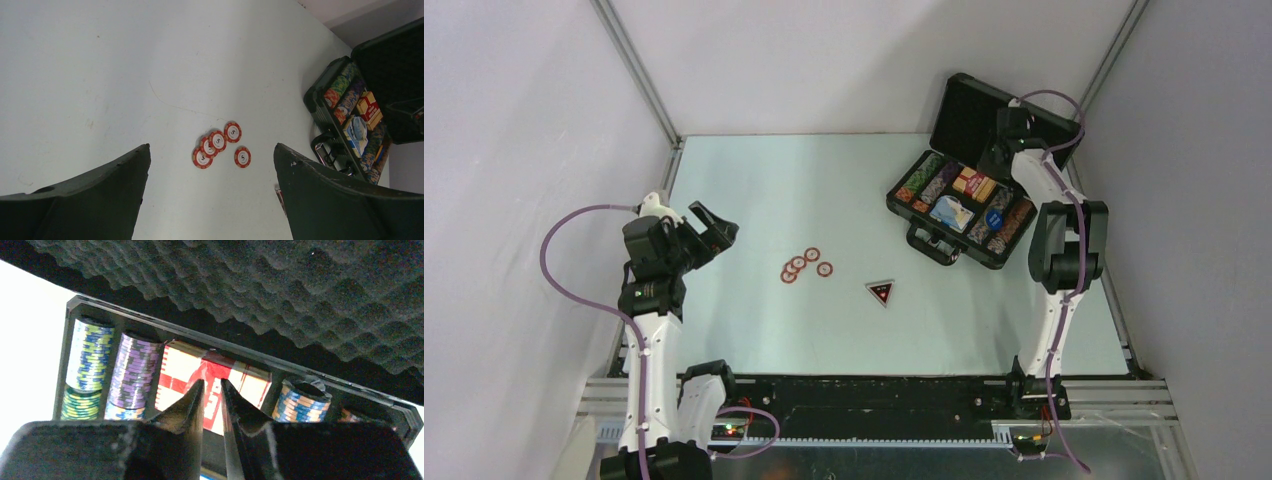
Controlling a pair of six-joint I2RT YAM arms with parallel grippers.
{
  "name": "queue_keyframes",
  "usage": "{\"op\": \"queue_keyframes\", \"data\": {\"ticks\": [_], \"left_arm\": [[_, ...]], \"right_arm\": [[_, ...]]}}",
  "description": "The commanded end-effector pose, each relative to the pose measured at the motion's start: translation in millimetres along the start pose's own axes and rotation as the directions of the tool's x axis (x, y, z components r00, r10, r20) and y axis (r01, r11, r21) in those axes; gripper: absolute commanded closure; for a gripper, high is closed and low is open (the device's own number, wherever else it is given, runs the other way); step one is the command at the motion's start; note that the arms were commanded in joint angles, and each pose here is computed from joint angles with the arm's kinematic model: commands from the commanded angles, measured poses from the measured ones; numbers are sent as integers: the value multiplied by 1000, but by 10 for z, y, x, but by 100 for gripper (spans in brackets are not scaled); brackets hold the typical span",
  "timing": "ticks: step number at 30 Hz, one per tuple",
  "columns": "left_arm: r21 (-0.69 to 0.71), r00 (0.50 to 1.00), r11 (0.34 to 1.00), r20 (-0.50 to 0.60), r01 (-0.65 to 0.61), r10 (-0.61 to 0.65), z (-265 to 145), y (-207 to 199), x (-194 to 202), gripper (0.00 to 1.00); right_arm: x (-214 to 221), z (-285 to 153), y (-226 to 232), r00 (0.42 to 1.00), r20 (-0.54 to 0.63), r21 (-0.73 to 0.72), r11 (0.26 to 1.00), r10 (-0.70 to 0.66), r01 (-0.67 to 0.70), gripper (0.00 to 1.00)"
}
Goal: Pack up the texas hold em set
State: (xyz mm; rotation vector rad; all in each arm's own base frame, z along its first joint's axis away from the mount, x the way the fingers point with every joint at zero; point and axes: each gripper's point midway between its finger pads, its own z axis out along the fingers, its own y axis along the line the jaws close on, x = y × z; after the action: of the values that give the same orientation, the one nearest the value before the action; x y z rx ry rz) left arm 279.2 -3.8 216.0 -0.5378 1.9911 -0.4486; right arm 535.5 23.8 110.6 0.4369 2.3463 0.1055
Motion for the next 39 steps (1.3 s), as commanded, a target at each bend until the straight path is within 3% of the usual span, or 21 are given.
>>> {"op": "queue_keyframes", "data": {"ticks": [1,10,20,30,39], "left_arm": [[29,1000,1000,23,-2,2,-3,-45,-60,3],[30,1000,1000,24,-4,3,-7,-49,-61,3],[27,1000,1000,26,-1,1,-7,-38,-64,3],[27,1000,1000,25,-2,2,-4,-36,-62,3],[26,1000,1000,20,1,-2,4,-33,-55,3]], "right_arm": [[-399,8,6,991,98,34,995,87,-90,76],[-213,363,-25,991,16,79,988,133,-134,76],[16,434,-146,995,-43,128,988,95,-88,76],[474,440,-98,968,-249,56,998,40,-27,76],[694,374,-113,936,-352,32,999,-10,22,76]]}}
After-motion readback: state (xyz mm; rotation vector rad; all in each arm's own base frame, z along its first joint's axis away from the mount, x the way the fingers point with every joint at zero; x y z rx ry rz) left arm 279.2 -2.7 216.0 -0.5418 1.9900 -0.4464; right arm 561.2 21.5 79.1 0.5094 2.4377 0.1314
